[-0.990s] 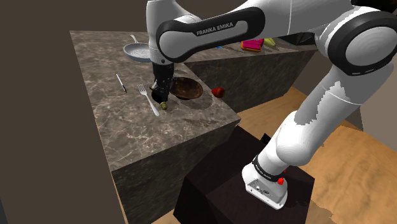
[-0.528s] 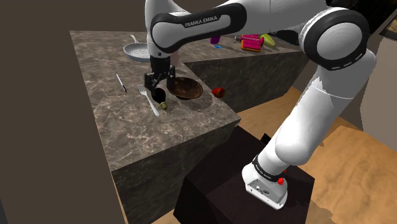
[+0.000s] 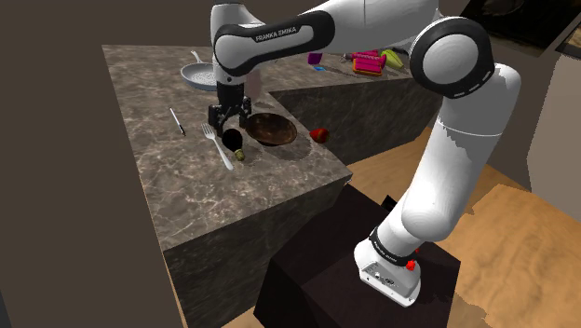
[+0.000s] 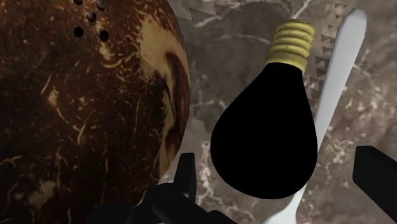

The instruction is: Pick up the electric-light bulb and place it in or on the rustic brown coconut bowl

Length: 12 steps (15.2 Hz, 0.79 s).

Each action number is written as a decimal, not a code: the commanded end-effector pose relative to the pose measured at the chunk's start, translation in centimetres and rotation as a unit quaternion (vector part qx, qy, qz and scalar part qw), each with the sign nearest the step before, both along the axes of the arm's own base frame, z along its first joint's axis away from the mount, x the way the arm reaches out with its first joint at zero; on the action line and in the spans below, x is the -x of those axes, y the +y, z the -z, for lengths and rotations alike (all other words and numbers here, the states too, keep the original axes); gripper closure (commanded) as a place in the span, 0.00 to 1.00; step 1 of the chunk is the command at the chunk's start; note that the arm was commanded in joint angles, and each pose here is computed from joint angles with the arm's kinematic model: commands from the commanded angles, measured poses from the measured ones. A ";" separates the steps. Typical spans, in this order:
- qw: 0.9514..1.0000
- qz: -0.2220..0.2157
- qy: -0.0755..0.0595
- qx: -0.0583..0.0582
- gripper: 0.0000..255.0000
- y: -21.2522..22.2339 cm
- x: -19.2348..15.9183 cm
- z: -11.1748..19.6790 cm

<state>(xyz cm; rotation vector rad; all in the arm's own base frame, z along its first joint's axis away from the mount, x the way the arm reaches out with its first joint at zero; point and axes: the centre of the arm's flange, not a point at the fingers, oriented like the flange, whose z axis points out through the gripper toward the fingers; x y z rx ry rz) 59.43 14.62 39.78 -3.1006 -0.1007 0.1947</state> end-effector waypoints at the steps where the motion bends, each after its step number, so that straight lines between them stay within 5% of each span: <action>1: 1.000 0.000 0.000 0.000 0.00 0.0 0.0 1.0; 11: 1.000 0.000 0.000 0.000 0.00 0.0 0.2 2.4; 12: 1.000 0.000 0.000 0.000 1.00 0.0 0.2 2.4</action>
